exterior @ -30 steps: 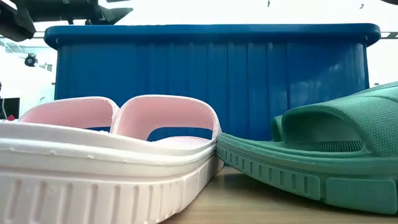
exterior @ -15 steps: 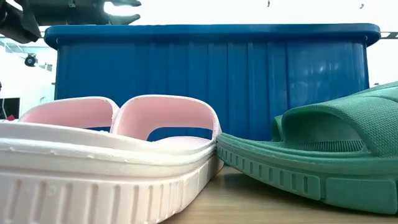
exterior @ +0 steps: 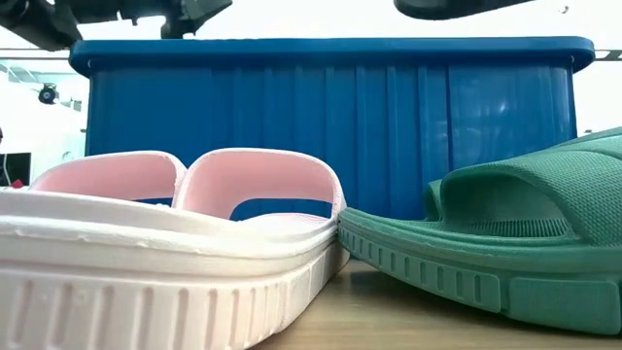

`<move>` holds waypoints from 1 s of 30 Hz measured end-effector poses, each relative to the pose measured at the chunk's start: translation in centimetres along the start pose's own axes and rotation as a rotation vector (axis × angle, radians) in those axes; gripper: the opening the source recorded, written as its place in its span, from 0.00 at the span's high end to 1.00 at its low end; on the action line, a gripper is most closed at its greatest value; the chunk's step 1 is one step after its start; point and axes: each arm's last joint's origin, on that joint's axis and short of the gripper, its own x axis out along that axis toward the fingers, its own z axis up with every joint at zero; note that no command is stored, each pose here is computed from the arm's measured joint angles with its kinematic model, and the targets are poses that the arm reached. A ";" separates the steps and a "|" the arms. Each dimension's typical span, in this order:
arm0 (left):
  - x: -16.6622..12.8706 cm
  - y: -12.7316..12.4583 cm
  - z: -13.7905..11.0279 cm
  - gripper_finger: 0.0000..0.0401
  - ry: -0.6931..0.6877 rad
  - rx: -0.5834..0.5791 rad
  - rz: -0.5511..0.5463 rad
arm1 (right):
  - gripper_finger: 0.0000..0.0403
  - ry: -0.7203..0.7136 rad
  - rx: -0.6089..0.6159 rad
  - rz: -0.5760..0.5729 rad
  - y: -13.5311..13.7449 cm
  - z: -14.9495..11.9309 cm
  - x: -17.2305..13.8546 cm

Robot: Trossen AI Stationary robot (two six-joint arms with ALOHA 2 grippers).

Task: Pick and place slides into bin
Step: Put the black slide into the blue bin

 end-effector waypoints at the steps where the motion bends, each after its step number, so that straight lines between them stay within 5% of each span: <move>1: 0.3 -0.2 0.1 0.61 0.023 0.022 -0.010 | 0.97 0.001 0.015 -0.014 0.1 -0.1 0.3; 6: 2.1 -1.3 0.8 0.50 0.177 0.086 -0.111 | 0.97 0.052 0.118 -0.007 0.8 0.0 1.6; 12: 4.0 -2.5 2.3 0.44 0.216 0.088 -0.234 | 0.97 0.011 0.068 0.047 2.6 0.8 2.8; 30: 6.9 -2.1 -0.3 0.44 0.282 0.024 -0.225 | 0.97 -0.104 -0.104 0.107 5.5 2.4 6.1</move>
